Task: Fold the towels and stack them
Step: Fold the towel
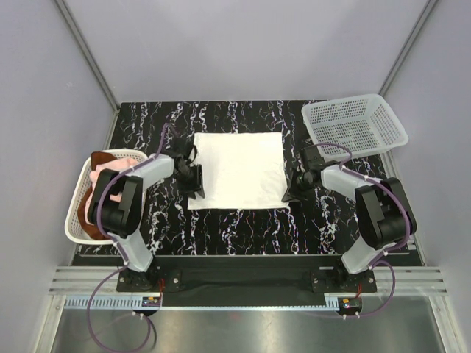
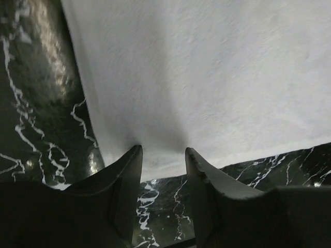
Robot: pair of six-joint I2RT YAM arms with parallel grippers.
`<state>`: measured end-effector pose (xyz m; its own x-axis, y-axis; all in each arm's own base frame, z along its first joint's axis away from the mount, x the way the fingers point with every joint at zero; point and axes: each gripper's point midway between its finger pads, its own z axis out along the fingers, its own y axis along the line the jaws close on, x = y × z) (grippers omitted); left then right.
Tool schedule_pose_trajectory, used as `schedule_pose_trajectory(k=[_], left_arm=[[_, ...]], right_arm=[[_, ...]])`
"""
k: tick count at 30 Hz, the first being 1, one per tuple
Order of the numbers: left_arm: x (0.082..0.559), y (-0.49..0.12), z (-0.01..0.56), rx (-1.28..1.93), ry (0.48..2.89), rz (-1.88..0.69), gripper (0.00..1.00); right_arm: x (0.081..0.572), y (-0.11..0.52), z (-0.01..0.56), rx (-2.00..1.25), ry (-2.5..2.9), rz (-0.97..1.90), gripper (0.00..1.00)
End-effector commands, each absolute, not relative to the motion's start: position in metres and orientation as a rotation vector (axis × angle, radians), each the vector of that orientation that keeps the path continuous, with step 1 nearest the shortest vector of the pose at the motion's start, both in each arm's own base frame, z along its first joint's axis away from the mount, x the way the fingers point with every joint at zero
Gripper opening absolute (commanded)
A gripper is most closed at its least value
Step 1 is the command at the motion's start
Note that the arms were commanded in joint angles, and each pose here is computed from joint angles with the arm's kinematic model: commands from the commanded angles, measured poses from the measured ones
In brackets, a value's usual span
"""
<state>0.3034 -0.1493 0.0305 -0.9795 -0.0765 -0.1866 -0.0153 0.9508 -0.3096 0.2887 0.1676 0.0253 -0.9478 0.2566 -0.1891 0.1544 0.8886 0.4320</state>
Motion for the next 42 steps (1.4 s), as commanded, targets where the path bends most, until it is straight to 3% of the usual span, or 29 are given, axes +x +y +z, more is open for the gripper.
schedule_pose_trajectory(k=[1, 9, 22, 26, 32, 37, 40, 41, 42], left_arm=[[0.303, -0.132, 0.036, -0.150, 2.838, -0.369, 0.42], [0.279, -0.113, 0.030, -0.123, 2.885, -0.164, 0.41], [0.250, -0.115, 0.028, -0.161, 2.903, -0.190, 0.43], [0.260, -0.118, 0.061, -0.135, 2.825, -0.219, 0.46], [0.363, -0.125, 0.139, -0.009, 2.557, -0.212, 0.48], [0.446, -0.147, 0.164, 0.057, 2.428, -0.347, 0.46], [0.480, -0.146, 0.142, 0.034, 2.435, -0.370, 0.45], [0.497, -0.144, 0.134, 0.008, 2.439, -0.386, 0.45], [0.504, -0.146, 0.132, -0.021, 2.437, -0.418, 0.45]], right_arm=[[0.280, 0.169, 0.031, 0.274, 2.799, 0.640, 0.12], [0.266, 0.162, 0.011, 0.319, 2.828, 0.608, 0.11], [0.240, 0.150, -0.004, 0.425, 2.847, 0.563, 0.11], [0.241, 0.152, 0.022, 0.402, 2.808, 0.599, 0.15], [0.303, 0.169, 0.086, 0.234, 2.653, 0.645, 0.21], [0.398, 0.175, 0.116, 0.137, 2.497, 0.511, 0.09], [0.449, 0.171, 0.109, 0.131, 2.492, 0.388, 0.04], [0.460, 0.168, 0.083, 0.135, 2.544, 0.343, 0.03], [0.485, 0.170, 0.100, 0.113, 2.492, 0.330, 0.03]])
